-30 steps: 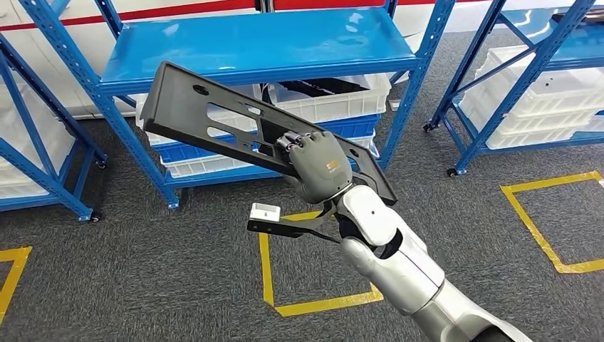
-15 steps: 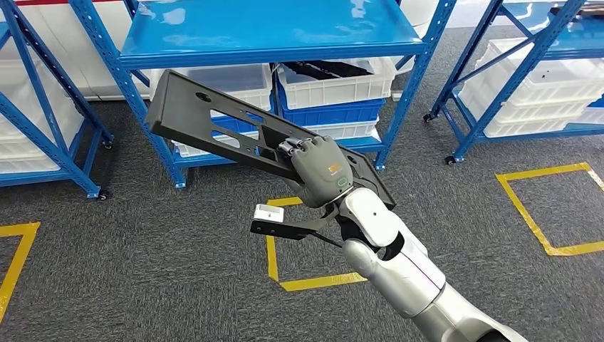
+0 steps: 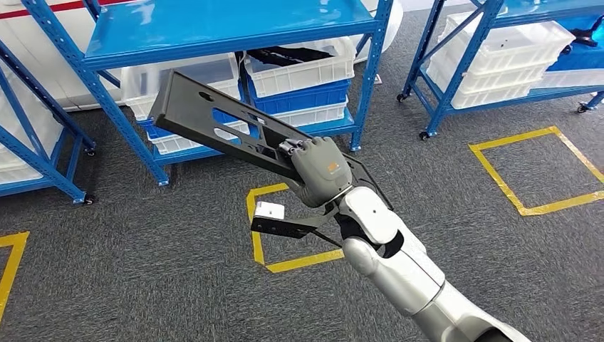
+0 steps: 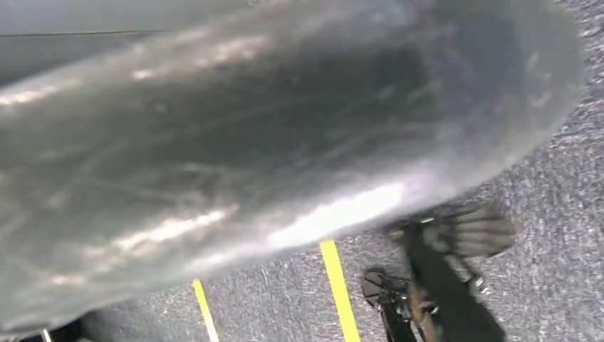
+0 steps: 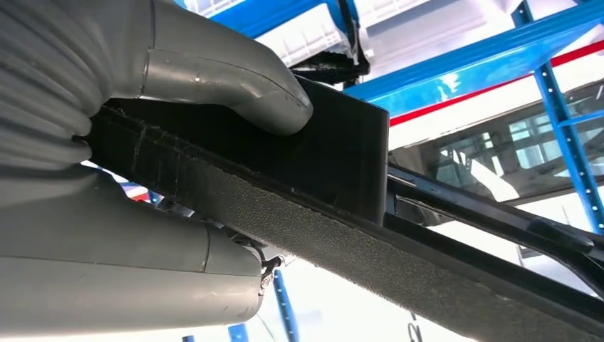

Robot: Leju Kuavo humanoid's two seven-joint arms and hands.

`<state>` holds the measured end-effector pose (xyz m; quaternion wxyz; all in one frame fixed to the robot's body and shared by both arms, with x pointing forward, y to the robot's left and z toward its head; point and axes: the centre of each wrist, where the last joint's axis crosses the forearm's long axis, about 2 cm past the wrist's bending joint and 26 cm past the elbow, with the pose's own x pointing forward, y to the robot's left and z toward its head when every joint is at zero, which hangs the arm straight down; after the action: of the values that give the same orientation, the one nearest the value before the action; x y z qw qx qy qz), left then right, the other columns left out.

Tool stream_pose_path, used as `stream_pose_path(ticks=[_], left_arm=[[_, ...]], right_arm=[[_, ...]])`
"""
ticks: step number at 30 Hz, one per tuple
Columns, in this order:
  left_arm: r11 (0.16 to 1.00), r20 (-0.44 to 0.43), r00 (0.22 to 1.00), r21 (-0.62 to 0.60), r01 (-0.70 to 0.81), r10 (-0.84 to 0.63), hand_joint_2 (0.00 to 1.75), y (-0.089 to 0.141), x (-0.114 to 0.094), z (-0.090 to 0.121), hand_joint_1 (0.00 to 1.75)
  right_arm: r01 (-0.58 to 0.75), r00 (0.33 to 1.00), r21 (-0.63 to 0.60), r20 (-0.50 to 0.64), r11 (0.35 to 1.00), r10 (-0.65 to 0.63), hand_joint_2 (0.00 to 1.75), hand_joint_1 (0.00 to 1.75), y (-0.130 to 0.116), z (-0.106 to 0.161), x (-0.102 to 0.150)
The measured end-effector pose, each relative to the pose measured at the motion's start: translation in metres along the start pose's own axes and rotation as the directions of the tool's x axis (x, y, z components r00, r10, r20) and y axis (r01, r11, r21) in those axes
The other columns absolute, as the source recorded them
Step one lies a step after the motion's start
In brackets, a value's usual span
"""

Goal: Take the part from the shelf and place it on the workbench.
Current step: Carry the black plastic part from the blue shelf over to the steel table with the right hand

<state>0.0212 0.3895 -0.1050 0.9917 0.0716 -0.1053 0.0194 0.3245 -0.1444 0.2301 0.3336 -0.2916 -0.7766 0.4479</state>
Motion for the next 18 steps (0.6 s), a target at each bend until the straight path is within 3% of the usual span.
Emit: stream_pose_path(ticks=[18], left_arm=[[1.0,0.005,1.0,0.004,-0.019,0.019,0.0,0.0002,0.0044,-0.0006,0.0]], right_arm=[[-0.005,1.0,0.013,-0.004,1.0,0.005,1.75,1.75,0.0004,0.0,-0.003]])
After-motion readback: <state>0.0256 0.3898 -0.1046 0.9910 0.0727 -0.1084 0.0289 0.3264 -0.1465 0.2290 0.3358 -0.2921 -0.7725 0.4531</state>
